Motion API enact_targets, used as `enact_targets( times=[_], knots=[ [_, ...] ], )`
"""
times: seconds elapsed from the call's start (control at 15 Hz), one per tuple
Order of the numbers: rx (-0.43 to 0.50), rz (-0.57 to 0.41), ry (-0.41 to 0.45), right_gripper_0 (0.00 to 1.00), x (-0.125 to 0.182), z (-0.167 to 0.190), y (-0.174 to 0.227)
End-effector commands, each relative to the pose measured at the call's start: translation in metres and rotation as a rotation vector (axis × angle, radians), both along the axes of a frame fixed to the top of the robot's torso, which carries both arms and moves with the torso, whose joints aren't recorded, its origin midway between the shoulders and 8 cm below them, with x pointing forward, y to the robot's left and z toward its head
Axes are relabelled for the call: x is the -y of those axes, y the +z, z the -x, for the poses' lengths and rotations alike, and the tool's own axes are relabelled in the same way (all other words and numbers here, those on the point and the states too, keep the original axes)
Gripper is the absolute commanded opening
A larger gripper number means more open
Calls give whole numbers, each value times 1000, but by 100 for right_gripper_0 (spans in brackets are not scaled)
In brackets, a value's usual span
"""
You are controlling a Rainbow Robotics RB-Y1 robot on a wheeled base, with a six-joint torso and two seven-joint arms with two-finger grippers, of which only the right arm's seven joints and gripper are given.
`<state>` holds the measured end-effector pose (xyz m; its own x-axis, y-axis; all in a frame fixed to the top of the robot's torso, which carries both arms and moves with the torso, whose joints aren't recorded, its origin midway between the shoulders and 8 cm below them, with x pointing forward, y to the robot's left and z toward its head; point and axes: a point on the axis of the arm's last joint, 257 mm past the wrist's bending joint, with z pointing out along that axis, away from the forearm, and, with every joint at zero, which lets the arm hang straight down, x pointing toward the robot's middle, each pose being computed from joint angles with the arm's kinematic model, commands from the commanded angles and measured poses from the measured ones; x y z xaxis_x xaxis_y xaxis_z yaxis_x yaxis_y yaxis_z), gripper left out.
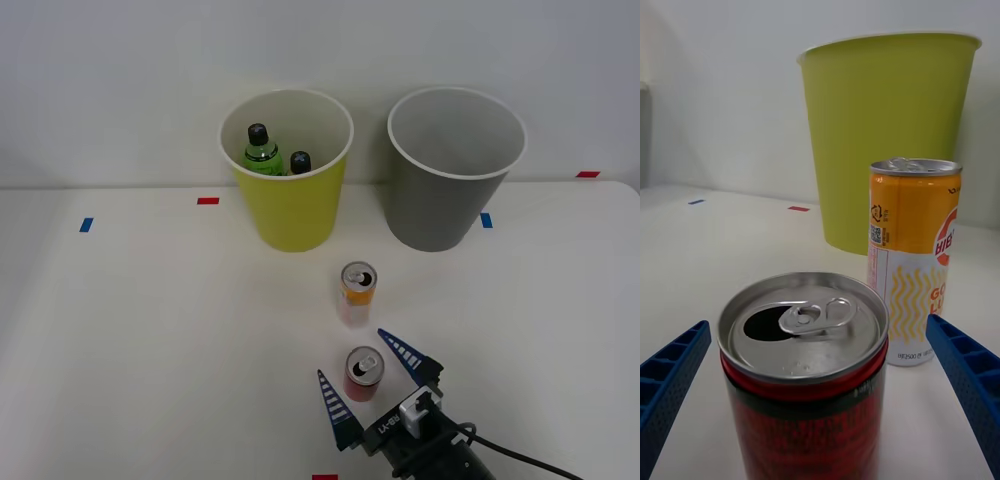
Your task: Put cans in the gray bin, plastic bottles in the light green bin
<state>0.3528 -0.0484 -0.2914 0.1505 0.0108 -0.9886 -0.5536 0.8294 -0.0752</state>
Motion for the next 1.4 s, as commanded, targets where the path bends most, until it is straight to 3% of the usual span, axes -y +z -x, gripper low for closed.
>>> enact_targets(
  times=[0.07,0.13,0.2,0.27,0.87,1.4],
  knots=[
    [3,0,-2,100,-2,0,1],
    [4,-1,-3,76,-2,0,1],
    [5,1,-3,25,-2,0,1],
    [4,2,-4,0,-2,1,1],
    [1,-46,-18,0,7,11,2],
    [76,-109,-82,0,83,40,74]
  ],
)
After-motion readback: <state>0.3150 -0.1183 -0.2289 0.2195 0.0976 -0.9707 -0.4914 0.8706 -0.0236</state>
